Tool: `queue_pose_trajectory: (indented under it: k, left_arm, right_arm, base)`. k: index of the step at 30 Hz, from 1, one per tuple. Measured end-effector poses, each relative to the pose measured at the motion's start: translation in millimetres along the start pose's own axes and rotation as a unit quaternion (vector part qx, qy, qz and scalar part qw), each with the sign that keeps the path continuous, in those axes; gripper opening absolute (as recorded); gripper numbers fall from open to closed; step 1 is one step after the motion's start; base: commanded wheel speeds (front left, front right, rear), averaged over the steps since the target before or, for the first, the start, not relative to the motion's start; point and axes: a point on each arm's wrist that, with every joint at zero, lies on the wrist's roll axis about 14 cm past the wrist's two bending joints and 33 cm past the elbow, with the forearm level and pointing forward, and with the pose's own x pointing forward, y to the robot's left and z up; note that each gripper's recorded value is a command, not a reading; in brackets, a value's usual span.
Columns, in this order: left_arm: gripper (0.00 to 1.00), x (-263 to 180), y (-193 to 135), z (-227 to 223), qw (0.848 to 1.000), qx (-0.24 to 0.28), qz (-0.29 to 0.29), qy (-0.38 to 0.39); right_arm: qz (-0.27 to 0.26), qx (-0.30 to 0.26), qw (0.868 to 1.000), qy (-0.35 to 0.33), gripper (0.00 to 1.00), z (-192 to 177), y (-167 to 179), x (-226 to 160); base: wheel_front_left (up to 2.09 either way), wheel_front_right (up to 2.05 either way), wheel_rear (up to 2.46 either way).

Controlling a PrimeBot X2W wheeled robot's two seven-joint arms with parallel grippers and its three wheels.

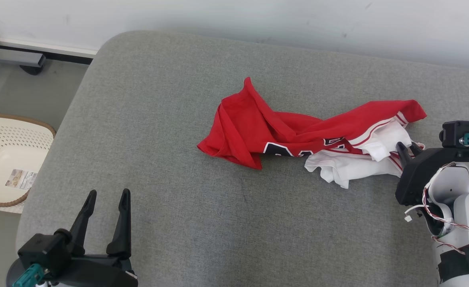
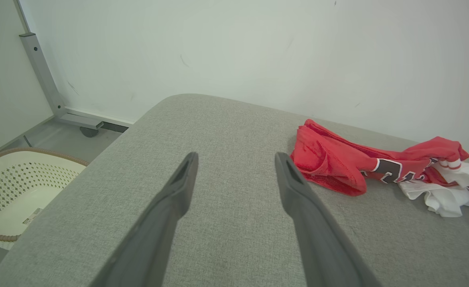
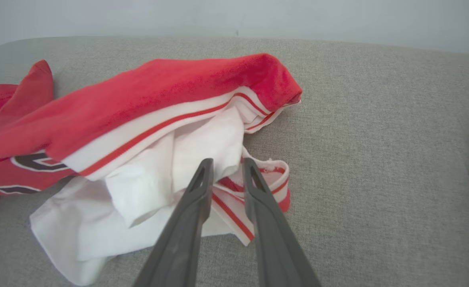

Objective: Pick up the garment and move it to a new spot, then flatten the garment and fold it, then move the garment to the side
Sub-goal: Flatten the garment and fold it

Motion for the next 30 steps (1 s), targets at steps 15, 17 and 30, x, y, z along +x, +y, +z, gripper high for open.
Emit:
queue_pose_trajectory:
  k: [15, 17, 30]
  left_arm:
    - [1.0, -0.5, 5.1, 1.3, 1.0, 0.001, 0.008, -0.004]
    - [1.0, 0.7, 4.6, 1.3, 1.0, 0.002, 0.008, -0.004]
    - [1.0, 8.4, -6.9, 4.8, 1.0, 0.004, -0.015, -0.009]
  right_arm:
    - [0.018, 0.016, 0.999, -0.029, 0.0, 15.9, 10.1, 2.8]
    - [0.026, 0.023, 0.998, -0.047, 0.0, 24.7, 12.1, -3.5]
    - [-0.007, 0.071, 0.995, -0.075, 0.0, 27.8, -38.9, -87.8]
  base:
    - [0.0, 0.0, 0.0]
    - [0.0, 0.0, 0.0]
    - [0.0, 0.0, 0.0]
